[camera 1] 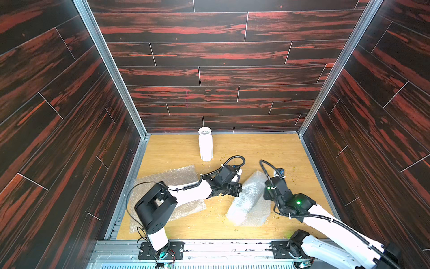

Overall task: Unwrap the vase from the bubble wrap
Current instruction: Unwrap the bubble wrap at the center of the board.

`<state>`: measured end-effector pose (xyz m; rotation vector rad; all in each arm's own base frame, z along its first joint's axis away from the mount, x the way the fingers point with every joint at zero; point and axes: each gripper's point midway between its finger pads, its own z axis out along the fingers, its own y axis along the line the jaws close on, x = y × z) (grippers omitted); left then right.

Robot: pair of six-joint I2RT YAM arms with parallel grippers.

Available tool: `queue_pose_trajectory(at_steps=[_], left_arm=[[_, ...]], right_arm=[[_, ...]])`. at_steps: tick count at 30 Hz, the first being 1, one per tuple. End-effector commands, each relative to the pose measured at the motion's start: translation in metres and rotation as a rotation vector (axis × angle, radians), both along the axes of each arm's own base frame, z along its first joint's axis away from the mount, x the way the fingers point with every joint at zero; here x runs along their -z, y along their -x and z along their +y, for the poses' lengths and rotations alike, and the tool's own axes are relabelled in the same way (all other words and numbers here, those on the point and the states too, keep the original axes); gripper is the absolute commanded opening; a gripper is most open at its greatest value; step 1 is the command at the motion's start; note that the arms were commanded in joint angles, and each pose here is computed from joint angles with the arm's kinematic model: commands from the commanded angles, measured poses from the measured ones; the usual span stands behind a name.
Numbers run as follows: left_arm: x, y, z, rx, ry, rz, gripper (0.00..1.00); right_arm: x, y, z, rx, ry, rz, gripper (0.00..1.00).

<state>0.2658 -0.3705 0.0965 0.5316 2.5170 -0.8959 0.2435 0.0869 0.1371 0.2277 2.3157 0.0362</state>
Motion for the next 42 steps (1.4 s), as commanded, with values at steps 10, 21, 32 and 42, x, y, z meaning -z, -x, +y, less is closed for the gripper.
queue_pose_trajectory(at_steps=[10,21,32,42], left_arm=[[-0.012,-0.005,0.043,-0.108,-0.019,-0.036,0.00],[-0.004,-0.015,0.098,-0.244,-0.179,-0.023,0.71],[-0.062,-0.002,0.147,-0.308,-0.275,-0.211,0.74],[-0.107,0.000,0.254,-0.632,-0.412,-0.460,1.00]], right_arm=[[0.004,-0.008,-0.030,0.146,-0.032,-0.004,0.00],[0.007,-0.025,-0.042,0.129,-0.058,-0.046,0.19],[-0.060,-0.043,-0.043,0.053,0.034,-0.213,0.81],[-0.102,-0.056,-0.027,-0.056,0.027,-0.388,0.99]])
